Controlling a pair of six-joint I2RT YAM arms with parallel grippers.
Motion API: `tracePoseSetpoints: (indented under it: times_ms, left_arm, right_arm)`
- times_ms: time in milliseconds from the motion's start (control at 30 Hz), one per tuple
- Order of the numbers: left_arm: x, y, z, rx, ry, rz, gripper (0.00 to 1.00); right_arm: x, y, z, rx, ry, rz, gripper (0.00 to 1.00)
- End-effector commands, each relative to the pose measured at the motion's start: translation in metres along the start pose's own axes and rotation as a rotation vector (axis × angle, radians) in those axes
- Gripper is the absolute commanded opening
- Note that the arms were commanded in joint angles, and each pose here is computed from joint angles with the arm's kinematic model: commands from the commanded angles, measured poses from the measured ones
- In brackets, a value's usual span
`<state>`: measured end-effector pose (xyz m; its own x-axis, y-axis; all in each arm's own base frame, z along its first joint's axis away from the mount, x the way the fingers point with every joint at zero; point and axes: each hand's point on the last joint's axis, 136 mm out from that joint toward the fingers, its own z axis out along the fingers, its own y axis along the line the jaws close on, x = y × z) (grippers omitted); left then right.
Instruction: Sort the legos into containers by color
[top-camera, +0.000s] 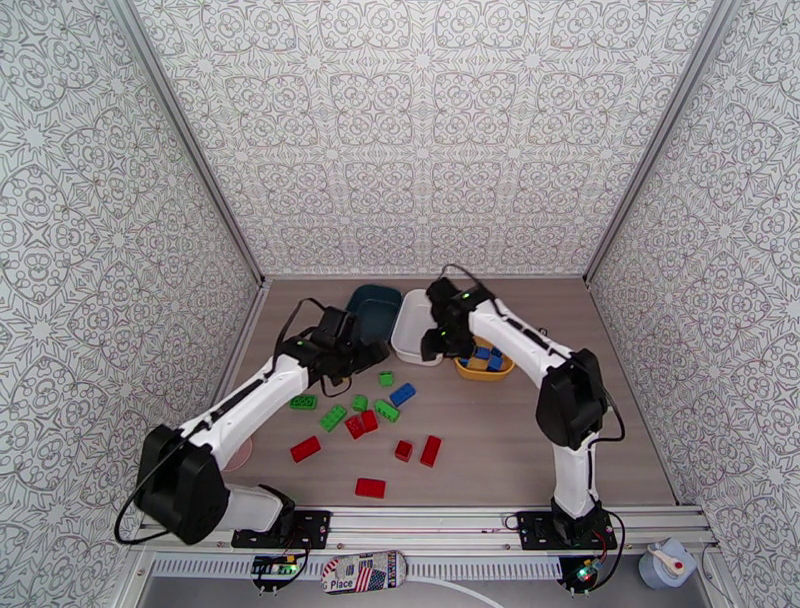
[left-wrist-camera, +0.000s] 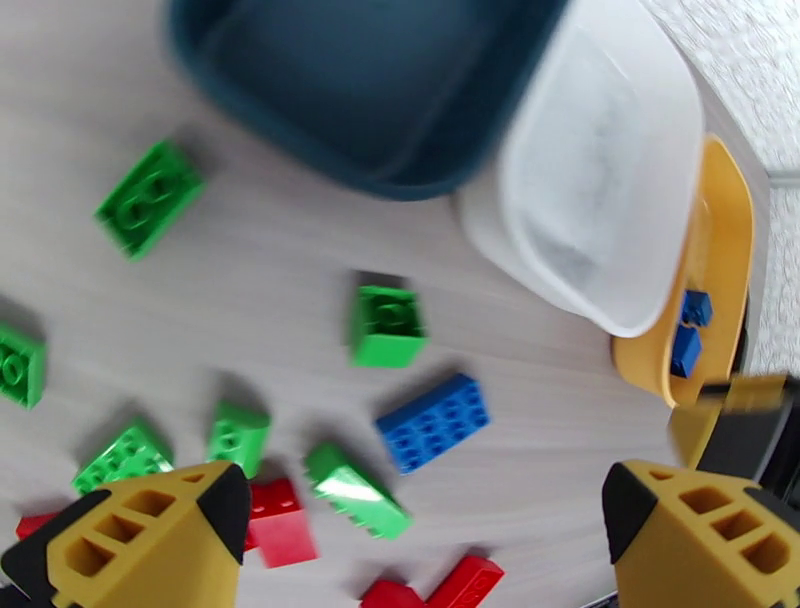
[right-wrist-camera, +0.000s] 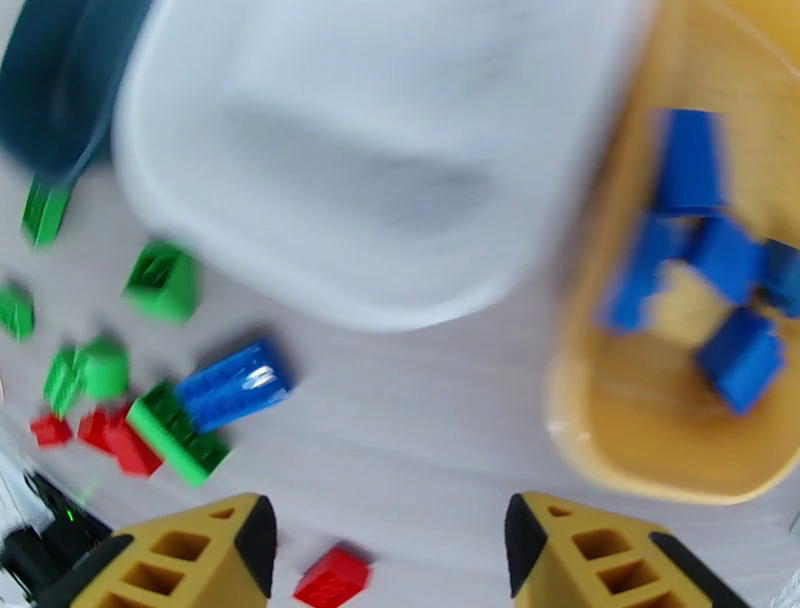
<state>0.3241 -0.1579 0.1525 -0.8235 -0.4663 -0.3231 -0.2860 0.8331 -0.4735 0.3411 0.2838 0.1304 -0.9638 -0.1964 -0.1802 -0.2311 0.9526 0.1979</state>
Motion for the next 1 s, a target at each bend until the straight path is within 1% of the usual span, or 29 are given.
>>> tracePoseSetpoints:
  times_ms: [0, 133, 267, 367, 500, 567, 667, 733, 833, 967]
  left_arm:
    - [-0.001, 0.011, -0.005, -0.009, -0.019, -0.015, 0.98]
    - [0.010, 0.013, 0.000, -0.019, 0.041, 0.072, 0.93]
    - [0.020, 0.012, 0.006, -0.042, 0.092, 0.206, 0.87]
    - [0.027, 0.002, 0.013, -0.053, 0.124, 0.343, 0.84]
    - [0.050, -0.020, 0.032, -0.063, 0.207, 0.546, 0.81]
    - [0.062, -0.033, 0.043, -0.065, 0.251, 0.641, 0.76]
    - [0.074, -0.041, 0.062, -0.093, 0.309, 0.745, 0.71]
    - [0.078, -0.040, 0.075, -0.123, 0.334, 0.790, 0.71]
    - [0.080, -0.037, 0.090, -0.156, 0.364, 0.820, 0.71]
    - [0.084, -0.036, 0.101, -0.167, 0.389, 0.851, 0.70]
  right_arm:
    - [0.015, 0.019, 0.018, -0.013, 0.036, -0.030, 0.65]
    - [0.027, 0.022, 0.025, -0.049, 0.053, -0.004, 0.62]
    - [0.042, 0.013, 0.013, -0.048, 0.037, 0.003, 0.60]
    - [0.055, -0.005, 0.001, -0.034, 0.026, 0.028, 0.56]
    - [0.072, -0.033, -0.013, -0.038, 0.008, 0.102, 0.54]
    - [0.080, -0.046, -0.020, -0.041, -0.004, 0.141, 0.55]
    - [0.090, -0.058, -0.027, -0.037, -0.013, 0.178, 0.54]
    - [0.097, -0.062, -0.029, -0.035, -0.014, 0.189, 0.54]
    - [0.105, -0.066, -0.029, -0.031, -0.011, 0.208, 0.54]
    - [0.114, -0.071, -0.029, -0.029, -0.016, 0.236, 0.54]
